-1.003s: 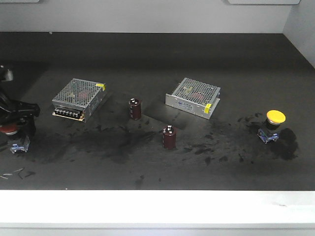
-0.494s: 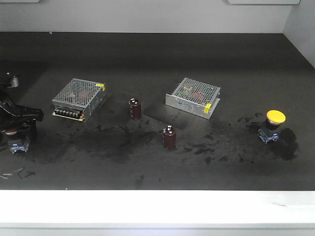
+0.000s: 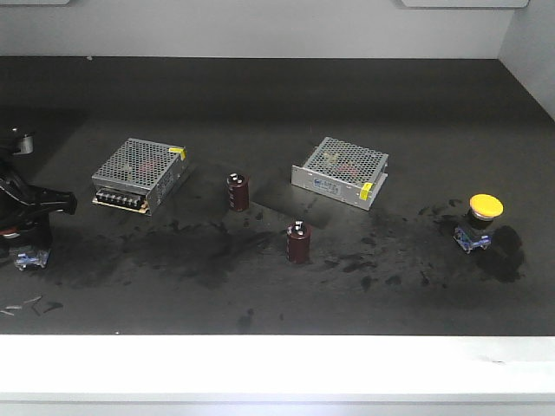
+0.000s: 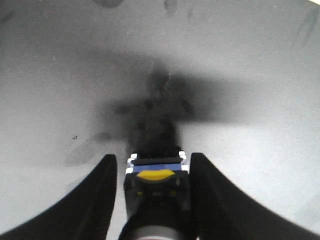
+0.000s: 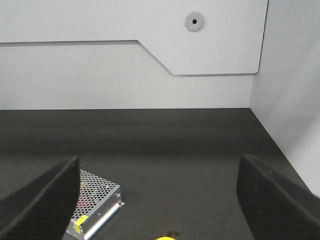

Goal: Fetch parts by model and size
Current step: 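Lift the red-capped button with the left gripper off the bench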

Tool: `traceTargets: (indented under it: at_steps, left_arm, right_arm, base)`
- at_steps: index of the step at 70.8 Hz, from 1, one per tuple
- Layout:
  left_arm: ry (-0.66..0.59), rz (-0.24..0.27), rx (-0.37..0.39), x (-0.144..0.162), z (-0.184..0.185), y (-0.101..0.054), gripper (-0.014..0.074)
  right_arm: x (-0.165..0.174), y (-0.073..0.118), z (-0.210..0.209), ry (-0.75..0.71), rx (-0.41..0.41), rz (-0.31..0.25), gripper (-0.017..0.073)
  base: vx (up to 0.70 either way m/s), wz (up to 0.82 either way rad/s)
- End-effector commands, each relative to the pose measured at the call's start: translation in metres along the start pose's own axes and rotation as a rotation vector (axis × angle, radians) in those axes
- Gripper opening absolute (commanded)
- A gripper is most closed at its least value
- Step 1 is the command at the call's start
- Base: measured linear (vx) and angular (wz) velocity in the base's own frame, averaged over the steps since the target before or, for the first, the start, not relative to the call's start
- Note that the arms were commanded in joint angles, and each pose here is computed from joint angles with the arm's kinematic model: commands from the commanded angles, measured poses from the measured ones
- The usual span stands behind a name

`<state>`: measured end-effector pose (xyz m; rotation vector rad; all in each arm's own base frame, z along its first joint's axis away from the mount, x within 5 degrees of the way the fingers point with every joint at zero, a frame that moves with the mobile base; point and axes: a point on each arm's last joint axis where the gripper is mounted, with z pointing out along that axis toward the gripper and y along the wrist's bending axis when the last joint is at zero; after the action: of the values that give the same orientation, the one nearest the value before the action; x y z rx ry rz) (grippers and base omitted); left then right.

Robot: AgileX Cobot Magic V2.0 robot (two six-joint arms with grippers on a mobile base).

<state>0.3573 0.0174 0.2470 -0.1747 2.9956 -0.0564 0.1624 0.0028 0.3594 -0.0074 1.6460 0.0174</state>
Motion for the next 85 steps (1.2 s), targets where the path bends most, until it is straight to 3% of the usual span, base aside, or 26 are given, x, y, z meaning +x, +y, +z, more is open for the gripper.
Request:
traceTargets:
  at_steps: [1,13,23,60,85]
  left_arm:
    - [-0.113,0.022,0.013,-0.001,-0.031,-0.004,-0.0007]
    - [-0.177,0.045,0.007,0.008,-0.054,-0.004,-0.0006]
    - [-0.305,0.051,0.011,0.029,-0.079,-0.003,-0.0005]
    - [-0.815,0.087,0.019,0.162,-0.139,0.004,-0.0005]
    - [-1.133,0.107,0.018,0.245,-0.151,0.01,-0.0005]
  right_arm:
    - [-0.018,0.0,-0.002,-0.108,-0.003,-0.007,0.0594]
    - [-0.018,0.0,-0.002,-0.108,-0.003,-0.007,0.0594]
    - [-0.016,0.0,-0.002,-0.087,-0.002,-0.007,0.0594]
    - [-0.016,0.0,-0.002,-0.085,-0.002,-0.008,0.0594]
    - [-0.017,0.0,-0.002,-0.09,-0.002,-0.008,0.0594]
  base:
    - [0.0,0.0]
    - [0.0,0.0]
    - [0.0,0.0]
    - [0.0,0.0]
    - [0.0,0.0]
